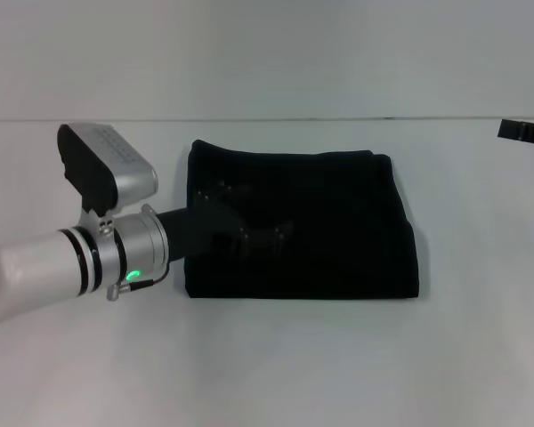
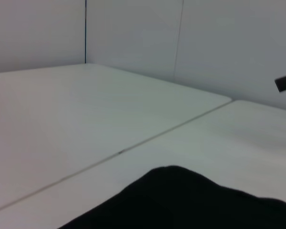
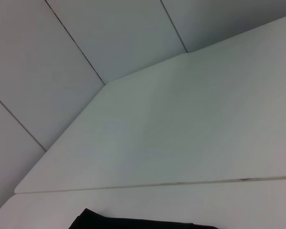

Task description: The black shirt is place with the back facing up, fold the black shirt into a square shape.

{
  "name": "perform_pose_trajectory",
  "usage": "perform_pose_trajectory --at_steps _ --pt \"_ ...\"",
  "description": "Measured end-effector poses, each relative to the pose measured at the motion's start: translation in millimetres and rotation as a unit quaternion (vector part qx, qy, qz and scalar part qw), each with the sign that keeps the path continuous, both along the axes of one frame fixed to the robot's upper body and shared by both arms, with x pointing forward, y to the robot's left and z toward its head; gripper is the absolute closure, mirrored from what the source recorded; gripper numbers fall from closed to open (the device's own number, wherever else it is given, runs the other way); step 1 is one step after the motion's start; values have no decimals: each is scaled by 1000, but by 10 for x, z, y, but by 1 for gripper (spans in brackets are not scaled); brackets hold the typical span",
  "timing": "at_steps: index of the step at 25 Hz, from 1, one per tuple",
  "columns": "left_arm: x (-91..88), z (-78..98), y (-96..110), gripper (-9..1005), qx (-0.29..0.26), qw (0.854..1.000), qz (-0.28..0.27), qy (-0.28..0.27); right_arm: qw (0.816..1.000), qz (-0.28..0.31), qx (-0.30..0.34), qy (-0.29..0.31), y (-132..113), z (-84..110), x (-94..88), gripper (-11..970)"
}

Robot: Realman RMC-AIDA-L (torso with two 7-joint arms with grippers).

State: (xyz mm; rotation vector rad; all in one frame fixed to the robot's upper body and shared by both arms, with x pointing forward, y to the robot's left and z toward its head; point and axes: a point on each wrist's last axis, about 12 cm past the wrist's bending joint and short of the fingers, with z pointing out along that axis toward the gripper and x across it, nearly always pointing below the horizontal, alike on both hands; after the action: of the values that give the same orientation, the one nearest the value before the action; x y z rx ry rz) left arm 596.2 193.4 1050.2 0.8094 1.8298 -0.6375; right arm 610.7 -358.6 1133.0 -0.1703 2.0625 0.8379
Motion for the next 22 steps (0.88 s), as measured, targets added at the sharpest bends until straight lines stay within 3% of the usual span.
perform_pose_trajectory --at_steps 12,22 --pt "-42 -149 -61 45 31 999 13 -5 1000 4 3 2 48 -29 -6 256" --pt "-87 -169 -73 45 23 1000 5 -2 1000 9 1 -3 85 -10 20 256"
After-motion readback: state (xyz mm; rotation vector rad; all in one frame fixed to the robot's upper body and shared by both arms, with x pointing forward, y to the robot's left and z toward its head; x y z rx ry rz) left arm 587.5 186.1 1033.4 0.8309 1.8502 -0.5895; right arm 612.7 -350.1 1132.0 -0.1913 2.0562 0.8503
